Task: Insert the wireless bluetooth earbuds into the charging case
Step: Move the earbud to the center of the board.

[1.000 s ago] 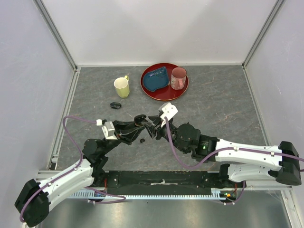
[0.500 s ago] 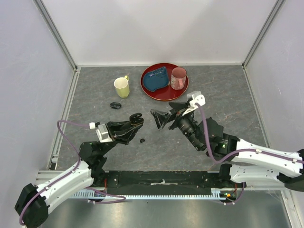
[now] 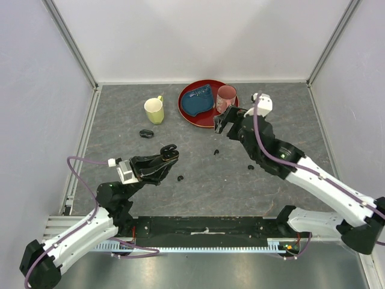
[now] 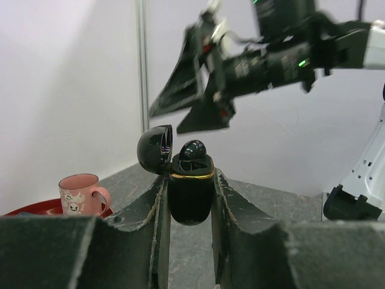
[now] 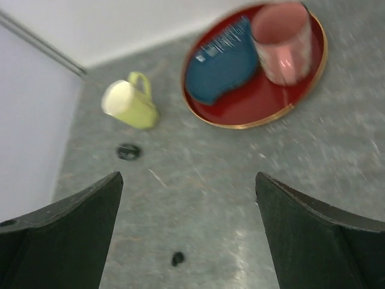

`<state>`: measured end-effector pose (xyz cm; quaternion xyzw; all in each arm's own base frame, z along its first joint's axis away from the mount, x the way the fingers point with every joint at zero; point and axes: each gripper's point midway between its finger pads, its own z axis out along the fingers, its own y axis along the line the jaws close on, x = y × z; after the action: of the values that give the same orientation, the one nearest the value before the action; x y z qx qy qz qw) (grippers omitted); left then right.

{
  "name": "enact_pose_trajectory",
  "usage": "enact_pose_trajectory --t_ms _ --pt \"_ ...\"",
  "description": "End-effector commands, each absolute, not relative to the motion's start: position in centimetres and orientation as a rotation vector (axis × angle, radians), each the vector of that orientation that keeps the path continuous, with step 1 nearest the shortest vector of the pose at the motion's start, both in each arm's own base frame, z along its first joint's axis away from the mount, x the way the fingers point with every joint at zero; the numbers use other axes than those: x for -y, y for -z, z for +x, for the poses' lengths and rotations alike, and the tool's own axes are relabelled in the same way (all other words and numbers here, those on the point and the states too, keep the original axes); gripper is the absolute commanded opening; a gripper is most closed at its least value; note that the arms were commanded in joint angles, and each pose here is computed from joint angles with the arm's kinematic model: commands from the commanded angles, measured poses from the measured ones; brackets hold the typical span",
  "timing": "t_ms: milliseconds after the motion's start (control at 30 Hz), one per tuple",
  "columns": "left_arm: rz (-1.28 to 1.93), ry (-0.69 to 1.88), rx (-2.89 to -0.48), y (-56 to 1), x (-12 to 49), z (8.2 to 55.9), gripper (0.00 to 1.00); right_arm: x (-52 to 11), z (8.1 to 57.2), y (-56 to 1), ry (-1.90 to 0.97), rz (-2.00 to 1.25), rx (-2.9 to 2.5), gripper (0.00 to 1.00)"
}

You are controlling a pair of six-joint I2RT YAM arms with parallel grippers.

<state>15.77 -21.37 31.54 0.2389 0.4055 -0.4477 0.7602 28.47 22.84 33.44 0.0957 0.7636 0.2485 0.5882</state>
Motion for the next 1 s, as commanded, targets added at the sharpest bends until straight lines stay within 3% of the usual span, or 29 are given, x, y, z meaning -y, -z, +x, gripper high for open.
enact_pose_trajectory --t_ms 0,400,700,900,967 --pt "0.514 0.941 -0.838 -32.7 20.6 15.4 0.02 -23.3 28.2 -24.6 -0.601 0.293 -2.122 0.98" --pt "0.512 0.951 -0.842 -32.1 20.2 14.7 0.02 -22.4 31.2 -17.2 -0.492 0.789 -2.198 0.97" --pt "0.524 0.936 -0.858 -31.3 20.0 14.7 0.02 -24.4 32.8 -11.7 -0.415 0.870 -2.359 0.81" --pt "0.525 0.932 -0.862 -31.0 20.0 14.7 0.02 -24.5 34.0 -8.2 -0.342 0.902 -2.429 0.61" --pt "0.525 0.935 -0.866 -30.7 20.0 14.7 0.02 -24.7 34.4 -8.1 -0.336 0.904 -2.429 0.60"
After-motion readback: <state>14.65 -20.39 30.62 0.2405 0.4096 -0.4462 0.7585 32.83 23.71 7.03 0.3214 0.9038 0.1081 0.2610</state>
